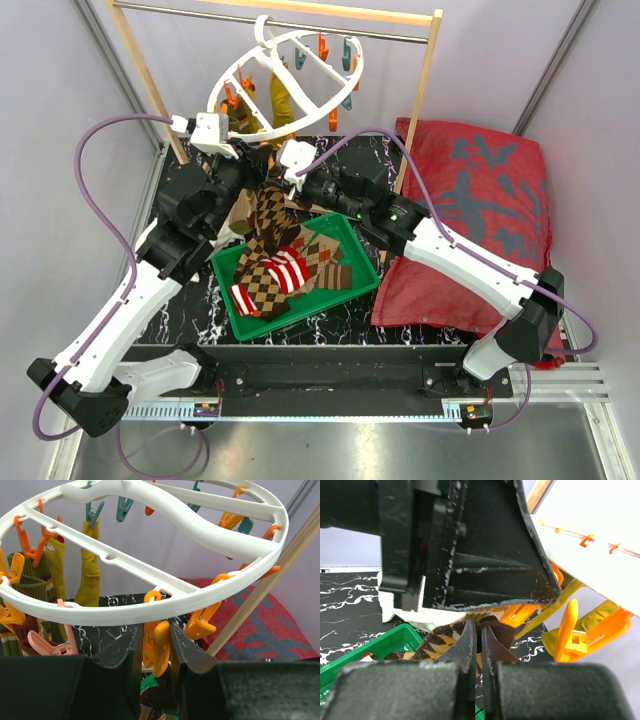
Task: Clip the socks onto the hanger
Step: Clamp the sock onto the hanger.
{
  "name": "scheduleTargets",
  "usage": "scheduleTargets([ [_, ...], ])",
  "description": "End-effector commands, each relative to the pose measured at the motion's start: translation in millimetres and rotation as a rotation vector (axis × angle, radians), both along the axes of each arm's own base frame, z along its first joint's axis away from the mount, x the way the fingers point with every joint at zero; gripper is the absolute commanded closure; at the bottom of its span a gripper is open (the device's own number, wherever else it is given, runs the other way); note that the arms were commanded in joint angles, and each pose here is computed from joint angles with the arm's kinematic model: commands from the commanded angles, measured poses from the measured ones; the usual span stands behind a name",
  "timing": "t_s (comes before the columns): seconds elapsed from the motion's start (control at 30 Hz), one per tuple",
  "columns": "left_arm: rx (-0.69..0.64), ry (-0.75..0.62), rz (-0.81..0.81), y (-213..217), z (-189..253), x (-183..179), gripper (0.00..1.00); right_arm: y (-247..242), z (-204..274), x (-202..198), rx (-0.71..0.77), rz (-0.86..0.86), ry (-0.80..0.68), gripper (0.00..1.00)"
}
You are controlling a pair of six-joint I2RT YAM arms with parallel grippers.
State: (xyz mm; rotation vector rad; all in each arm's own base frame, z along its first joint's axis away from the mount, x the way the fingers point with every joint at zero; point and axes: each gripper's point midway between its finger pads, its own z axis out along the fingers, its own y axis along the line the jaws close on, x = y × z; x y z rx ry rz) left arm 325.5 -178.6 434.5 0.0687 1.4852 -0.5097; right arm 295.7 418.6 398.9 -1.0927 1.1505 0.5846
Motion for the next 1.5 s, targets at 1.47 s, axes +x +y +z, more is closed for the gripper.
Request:
scheduleTargets([
  [1.47, -0.064, 0.035, 0.046, 4.1, 14.1, -3.7, 1.0, 0.4, 35.4, 2.9, 0.039, -0.053, -0.102, 1.0],
])
